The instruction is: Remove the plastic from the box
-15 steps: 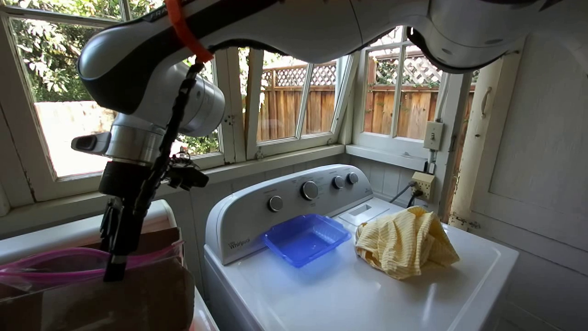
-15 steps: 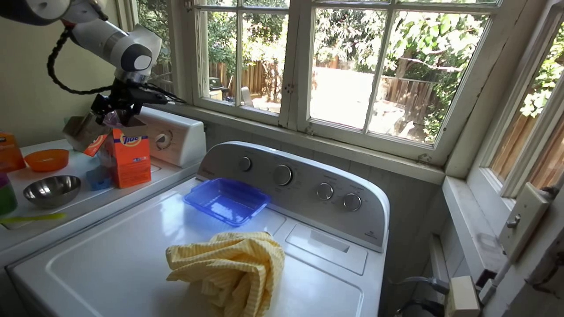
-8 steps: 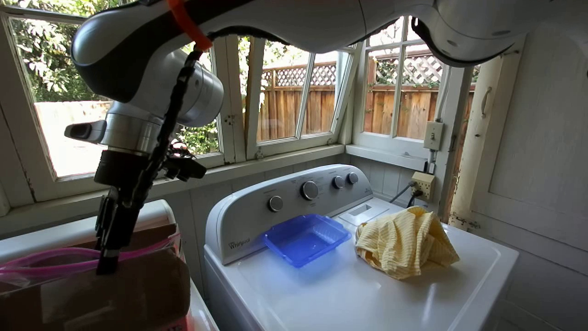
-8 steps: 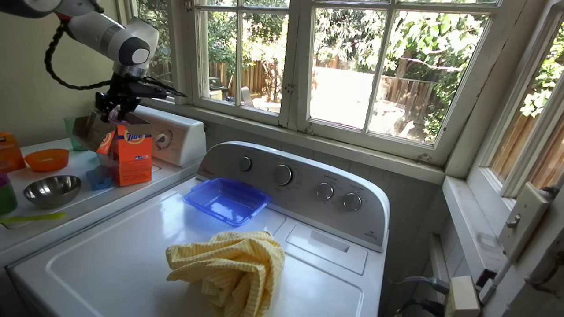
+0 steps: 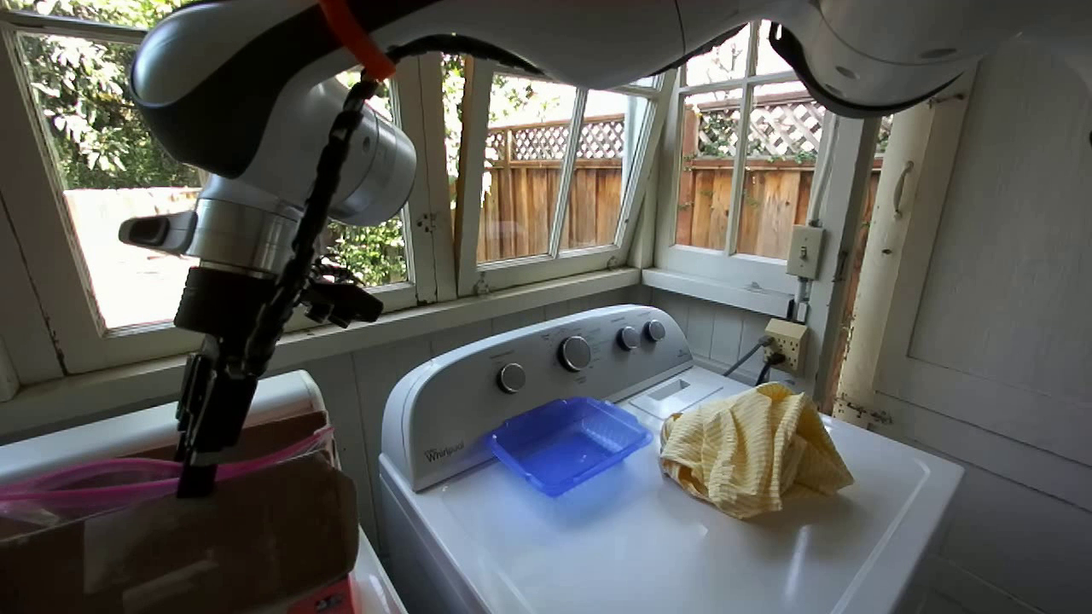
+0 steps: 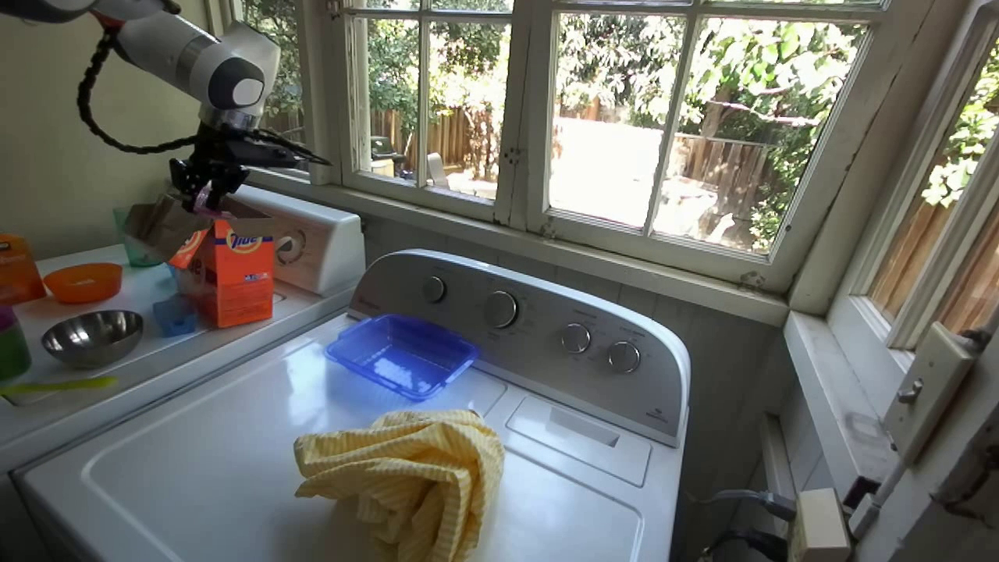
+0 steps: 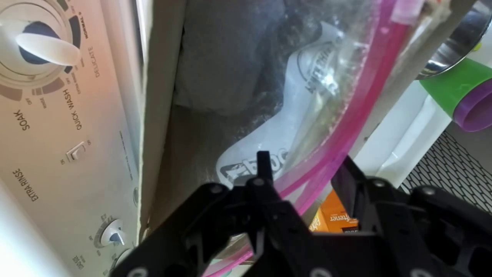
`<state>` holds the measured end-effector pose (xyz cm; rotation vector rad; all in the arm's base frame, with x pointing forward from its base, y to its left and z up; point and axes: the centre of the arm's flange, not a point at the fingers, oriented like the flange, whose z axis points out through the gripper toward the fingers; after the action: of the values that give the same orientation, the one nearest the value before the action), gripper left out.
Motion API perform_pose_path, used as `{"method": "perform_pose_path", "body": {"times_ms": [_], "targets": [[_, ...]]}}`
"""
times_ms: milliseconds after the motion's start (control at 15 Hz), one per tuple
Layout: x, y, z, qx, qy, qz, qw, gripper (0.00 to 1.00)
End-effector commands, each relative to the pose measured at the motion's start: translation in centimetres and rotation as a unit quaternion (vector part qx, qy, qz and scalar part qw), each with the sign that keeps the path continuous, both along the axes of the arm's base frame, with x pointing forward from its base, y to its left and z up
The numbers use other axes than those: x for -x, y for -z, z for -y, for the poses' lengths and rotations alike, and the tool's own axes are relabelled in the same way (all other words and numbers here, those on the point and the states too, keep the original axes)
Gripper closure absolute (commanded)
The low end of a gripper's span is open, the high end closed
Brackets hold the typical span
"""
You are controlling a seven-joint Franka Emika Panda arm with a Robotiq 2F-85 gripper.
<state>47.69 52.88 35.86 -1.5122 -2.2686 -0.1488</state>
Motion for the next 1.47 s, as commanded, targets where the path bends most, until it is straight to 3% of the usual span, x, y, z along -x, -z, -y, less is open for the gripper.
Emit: {"method": "perform_pose_path", "body": {"times_ms": [0, 67, 467, 733, 800, 867, 933, 1133, 1400], "targets": [[0.2, -0.1, 0.4, -0.002, 0.000, 0.013, 0.9999, 0.41], [0.2, -0.1, 0.4, -0.002, 0.000, 0.013, 0.9999, 0.38], [0.0, 0.6, 0.7, 0.006, 0.003, 0.014, 0.9999, 0.47], [-0.1, 1.2, 1.1, 0.018, 0.003, 0.018, 0.9997, 0.65], [-0.2, 1.4, 1.2, 0.022, 0.003, 0.019, 0.9996, 0.64], [-0.2, 1.5, 1.3, 0.023, 0.003, 0.020, 0.9995, 0.80], [-0.3, 1.5, 1.3, 0.024, 0.003, 0.021, 0.9995, 0.89], [-0.5, 0.9, 1.3, 0.020, -0.003, 0.022, 0.9995, 1.00], [-0.5, 0.3, 1.0, 0.005, -0.007, 0.006, 0.9999, 0.99]]}}
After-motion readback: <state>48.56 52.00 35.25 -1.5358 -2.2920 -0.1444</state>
